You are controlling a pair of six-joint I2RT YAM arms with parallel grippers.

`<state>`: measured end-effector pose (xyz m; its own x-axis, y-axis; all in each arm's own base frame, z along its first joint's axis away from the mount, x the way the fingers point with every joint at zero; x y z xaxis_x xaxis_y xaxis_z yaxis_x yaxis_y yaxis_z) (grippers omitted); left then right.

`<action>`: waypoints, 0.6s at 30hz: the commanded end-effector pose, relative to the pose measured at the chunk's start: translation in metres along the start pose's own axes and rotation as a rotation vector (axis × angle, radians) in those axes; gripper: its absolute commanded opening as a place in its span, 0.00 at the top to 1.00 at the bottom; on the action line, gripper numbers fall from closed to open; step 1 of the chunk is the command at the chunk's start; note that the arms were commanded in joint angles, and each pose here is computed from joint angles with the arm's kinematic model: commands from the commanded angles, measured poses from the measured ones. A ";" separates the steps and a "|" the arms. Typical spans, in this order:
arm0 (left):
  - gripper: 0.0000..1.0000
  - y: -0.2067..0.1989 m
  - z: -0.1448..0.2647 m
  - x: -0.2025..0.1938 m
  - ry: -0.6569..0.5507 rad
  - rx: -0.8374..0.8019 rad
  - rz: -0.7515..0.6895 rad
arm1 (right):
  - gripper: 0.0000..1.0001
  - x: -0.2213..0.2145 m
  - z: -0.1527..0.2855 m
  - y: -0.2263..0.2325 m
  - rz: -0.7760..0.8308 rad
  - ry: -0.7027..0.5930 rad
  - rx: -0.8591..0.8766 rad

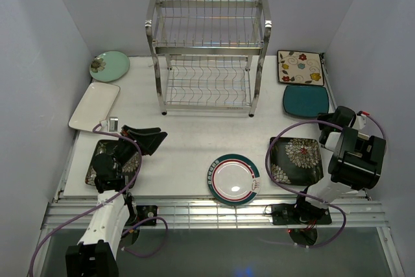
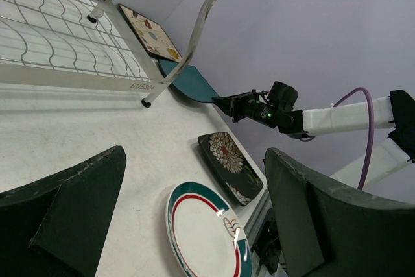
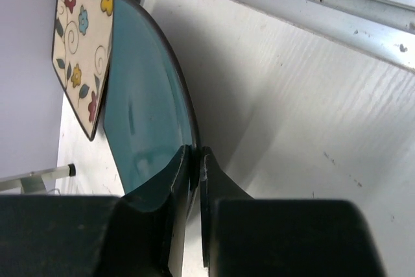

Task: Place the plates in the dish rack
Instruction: Pick up the plate at the center of the board.

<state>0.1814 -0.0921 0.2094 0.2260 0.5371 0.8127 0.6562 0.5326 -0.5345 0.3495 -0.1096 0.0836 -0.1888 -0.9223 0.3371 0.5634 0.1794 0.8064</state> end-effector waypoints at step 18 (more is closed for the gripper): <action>0.02 0.007 0.003 -0.010 0.009 0.032 0.042 | 0.92 -0.008 0.029 -0.006 0.055 0.015 -0.005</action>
<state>0.1827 -0.0920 0.2079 0.2397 0.5439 0.8042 0.6462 0.5288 -0.5503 0.3278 -0.0952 0.0971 -0.1787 -0.9207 0.3471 0.5452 0.2010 0.8139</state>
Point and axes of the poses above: each gripper's point midway between its finger pads, its own z axis back along the fingers, its own y axis along the line the jaws close on, x = y × z, the point moved 6 cm from there along z, back along the fingers, and after that the axes turned 12 degrees about -z, right-handed, at the moved point
